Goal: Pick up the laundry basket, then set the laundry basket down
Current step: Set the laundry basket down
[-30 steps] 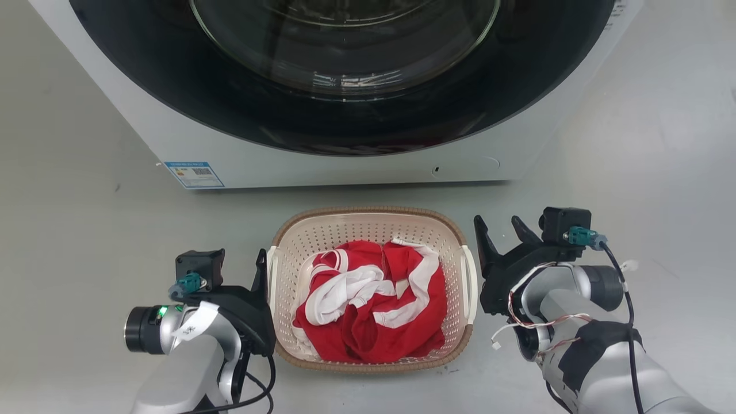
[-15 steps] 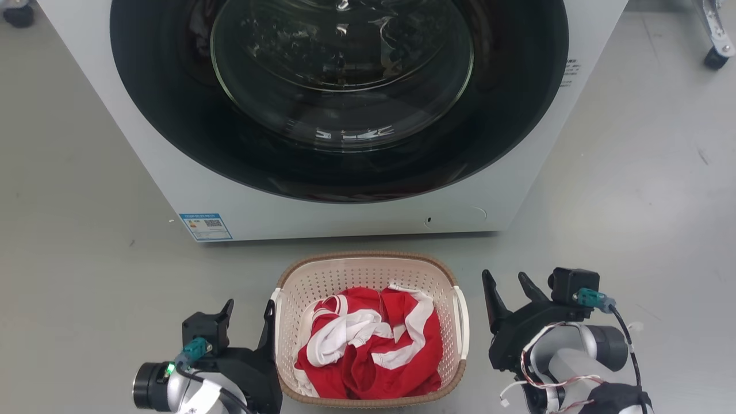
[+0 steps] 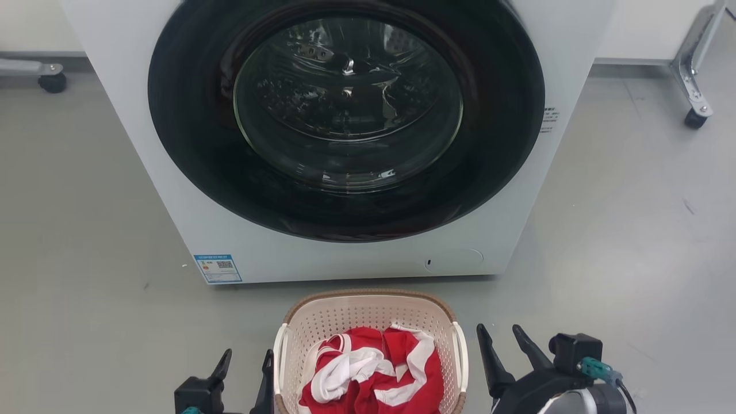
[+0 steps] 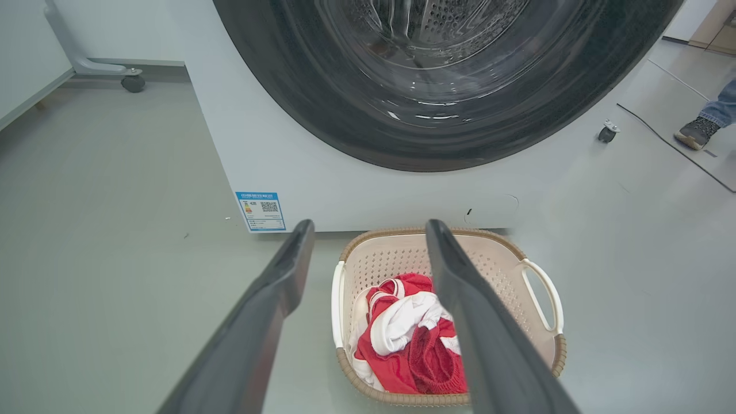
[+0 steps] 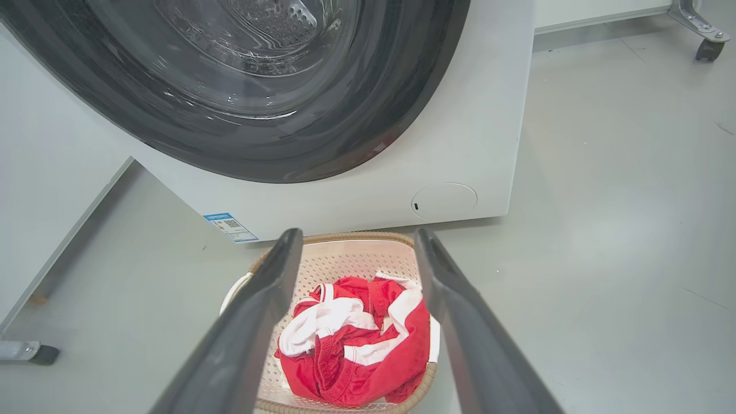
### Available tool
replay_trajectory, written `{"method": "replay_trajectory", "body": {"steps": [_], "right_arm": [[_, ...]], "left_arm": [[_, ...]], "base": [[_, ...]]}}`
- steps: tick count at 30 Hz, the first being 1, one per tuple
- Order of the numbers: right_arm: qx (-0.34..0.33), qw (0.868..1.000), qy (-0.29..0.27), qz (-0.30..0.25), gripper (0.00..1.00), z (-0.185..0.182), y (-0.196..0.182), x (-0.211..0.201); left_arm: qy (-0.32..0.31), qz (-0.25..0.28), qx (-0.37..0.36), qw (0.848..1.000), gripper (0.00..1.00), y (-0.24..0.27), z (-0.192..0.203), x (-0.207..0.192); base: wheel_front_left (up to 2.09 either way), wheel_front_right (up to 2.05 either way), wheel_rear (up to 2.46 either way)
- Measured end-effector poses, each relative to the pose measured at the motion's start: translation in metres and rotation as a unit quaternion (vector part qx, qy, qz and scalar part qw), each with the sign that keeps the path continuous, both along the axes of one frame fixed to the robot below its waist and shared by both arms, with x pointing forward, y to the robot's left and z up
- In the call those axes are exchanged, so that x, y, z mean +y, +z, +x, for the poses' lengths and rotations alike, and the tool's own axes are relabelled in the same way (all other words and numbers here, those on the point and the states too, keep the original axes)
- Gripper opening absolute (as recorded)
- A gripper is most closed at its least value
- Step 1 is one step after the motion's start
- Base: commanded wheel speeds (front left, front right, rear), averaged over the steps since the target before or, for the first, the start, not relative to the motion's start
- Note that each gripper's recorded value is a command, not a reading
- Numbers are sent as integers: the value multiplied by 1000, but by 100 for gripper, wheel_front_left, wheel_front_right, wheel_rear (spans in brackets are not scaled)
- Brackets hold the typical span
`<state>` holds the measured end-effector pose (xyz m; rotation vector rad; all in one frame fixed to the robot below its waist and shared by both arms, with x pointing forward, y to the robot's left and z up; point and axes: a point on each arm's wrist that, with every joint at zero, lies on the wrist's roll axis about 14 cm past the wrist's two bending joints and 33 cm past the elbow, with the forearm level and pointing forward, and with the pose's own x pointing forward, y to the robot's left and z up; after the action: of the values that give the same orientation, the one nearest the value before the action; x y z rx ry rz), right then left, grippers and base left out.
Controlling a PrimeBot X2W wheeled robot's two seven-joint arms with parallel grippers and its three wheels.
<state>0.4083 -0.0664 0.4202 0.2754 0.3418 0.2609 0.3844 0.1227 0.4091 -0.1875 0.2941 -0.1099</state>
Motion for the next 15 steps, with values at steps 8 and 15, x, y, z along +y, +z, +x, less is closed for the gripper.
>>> {"method": "replay_trajectory", "body": {"steps": [8, 15], "right_arm": [[-31, 999, -24, 8, 100, -24, 12, -15], [-57, 997, -48, 4, 100, -41, 20, -28]], "left_arm": [[35, 5, -32, 999, 100, 16, -19, 21], [53, 11, -58, 997, 100, 28, -34, 28]], "base": [[0, 0, 0], [0, 0, 0]]}}
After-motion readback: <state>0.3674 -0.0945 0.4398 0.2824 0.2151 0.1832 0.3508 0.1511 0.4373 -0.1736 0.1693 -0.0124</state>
